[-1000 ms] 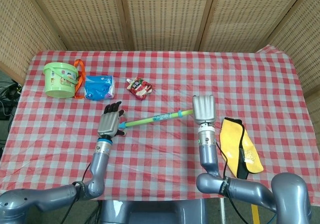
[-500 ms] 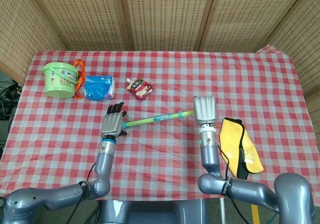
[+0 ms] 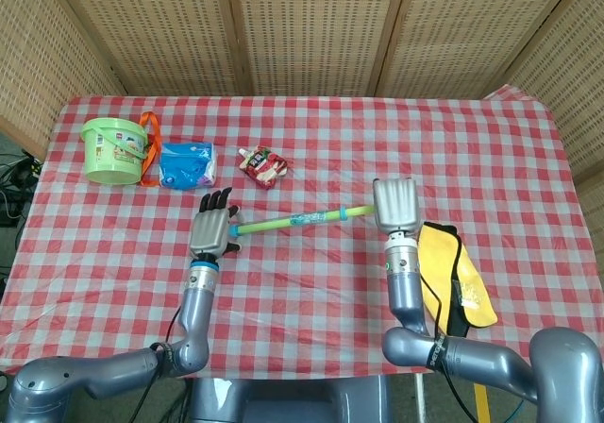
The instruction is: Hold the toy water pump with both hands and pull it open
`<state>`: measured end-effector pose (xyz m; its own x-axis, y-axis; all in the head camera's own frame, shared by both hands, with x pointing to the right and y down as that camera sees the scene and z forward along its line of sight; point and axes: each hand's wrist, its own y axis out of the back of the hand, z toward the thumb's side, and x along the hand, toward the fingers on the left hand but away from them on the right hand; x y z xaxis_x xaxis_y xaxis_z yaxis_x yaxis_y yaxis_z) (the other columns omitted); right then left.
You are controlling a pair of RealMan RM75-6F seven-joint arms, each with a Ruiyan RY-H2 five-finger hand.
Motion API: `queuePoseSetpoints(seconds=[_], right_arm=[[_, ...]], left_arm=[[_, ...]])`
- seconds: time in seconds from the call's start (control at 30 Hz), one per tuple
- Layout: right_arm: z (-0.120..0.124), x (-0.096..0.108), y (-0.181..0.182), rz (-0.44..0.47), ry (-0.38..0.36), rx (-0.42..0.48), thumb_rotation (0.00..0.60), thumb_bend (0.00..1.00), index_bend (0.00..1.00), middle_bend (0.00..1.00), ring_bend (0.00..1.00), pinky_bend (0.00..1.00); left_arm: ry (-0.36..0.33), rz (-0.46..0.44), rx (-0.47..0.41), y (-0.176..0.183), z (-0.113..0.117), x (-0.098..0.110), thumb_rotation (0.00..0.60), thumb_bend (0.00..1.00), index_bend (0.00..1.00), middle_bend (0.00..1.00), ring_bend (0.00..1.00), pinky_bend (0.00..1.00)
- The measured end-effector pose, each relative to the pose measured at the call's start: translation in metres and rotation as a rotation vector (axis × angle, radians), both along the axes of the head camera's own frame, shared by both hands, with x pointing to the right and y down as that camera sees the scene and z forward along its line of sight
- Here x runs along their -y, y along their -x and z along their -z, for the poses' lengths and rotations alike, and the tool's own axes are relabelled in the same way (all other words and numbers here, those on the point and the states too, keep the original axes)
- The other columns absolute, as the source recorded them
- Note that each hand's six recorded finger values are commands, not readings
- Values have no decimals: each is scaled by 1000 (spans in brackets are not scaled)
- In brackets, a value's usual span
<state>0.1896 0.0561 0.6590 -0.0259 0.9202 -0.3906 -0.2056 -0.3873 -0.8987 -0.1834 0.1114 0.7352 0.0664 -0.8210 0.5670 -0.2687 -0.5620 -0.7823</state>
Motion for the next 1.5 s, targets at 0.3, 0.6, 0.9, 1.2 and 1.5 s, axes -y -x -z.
queuePoseSetpoints(seconds=[0.3,0.6,0.9,1.2,1.5], right_arm=[[6,5,-22,-17,-26,-24,600,482,796,1000,971,654],[15,14,-48,-48,-67,-79,600,482,797,1000,971,654],[22,20,-78,-96,-96,-161,600,482,797,1000,972,654],[31,26,-98,-139,-113,-222,600,482,797,1000,972,654],[32,26,-116,-175,-102,-260,600,481,796,1000,972,654]], left_arm=[[-39,-13,10,14,16,0,600,374,530,0,0,0],[-43,0,32,36,17,-5,600,375,529,0,0,0],[-50,2,68,60,17,-8,600,374,531,0,0,0],[-56,-4,77,65,14,-9,600,374,532,0,0,0],[-74,-10,79,65,17,-7,600,376,533,0,0,0]])
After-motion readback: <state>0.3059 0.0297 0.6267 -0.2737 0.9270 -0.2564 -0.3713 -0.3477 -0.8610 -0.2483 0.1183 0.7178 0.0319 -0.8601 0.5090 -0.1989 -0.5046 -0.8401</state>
